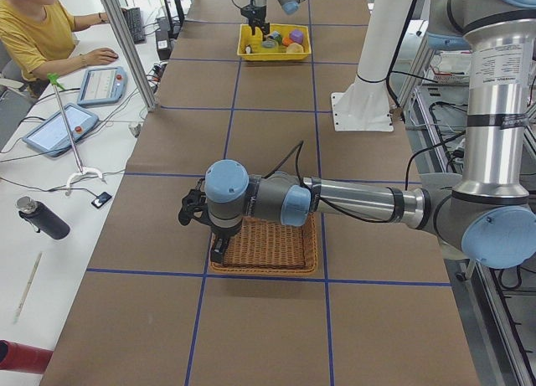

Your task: Move tape to another basket

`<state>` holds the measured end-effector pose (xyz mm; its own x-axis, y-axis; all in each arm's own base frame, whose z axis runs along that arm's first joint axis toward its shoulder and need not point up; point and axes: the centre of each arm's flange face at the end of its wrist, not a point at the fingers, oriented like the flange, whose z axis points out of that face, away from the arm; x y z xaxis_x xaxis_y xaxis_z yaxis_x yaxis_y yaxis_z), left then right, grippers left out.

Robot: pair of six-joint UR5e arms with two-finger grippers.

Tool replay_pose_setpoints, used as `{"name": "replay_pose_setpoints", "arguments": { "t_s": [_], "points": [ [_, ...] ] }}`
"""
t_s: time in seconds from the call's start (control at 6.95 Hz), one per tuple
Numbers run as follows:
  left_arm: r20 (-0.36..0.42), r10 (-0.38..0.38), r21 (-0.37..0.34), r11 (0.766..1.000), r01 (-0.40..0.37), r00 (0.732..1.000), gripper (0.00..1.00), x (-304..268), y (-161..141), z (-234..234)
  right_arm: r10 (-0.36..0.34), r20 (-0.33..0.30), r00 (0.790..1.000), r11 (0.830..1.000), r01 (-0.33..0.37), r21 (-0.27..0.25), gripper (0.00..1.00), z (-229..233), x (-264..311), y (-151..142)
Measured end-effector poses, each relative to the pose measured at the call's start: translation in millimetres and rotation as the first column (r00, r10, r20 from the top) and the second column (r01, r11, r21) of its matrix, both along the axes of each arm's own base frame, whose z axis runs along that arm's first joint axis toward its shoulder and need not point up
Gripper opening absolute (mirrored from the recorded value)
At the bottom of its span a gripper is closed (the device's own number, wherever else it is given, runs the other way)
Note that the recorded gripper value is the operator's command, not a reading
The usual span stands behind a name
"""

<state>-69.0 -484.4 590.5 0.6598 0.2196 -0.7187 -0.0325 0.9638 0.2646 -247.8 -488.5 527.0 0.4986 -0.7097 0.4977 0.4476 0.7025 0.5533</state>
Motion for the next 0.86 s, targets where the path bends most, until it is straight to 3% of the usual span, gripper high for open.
{"name": "replay_pose_setpoints", "arguments": {
  "t_s": [0.14,0.43,0.86],
  "points": [
    [0.000,0.000,0.002,1.000,0.000,1.000,0.99,0.0,-0.1,0.4,-0.004,-0.023,1.000,1.000,0.004,0.005,0.47,5.3,-8.4,5.1],
    [0.000,0.000,0.002,1.000,0.000,1.000,0.99,0.0,0.5,0.9,-0.012,-0.033,0.999,1.000,0.012,0.014,0.00,6.7,-14.2,7.9],
    [0.000,0.001,-0.002,1.000,-0.001,1.000,0.99,0.0,1.6,3.8,-0.019,-0.018,1.000,0.999,0.020,0.034,0.00,-3.7,-14.5,7.0]
  ]
}}
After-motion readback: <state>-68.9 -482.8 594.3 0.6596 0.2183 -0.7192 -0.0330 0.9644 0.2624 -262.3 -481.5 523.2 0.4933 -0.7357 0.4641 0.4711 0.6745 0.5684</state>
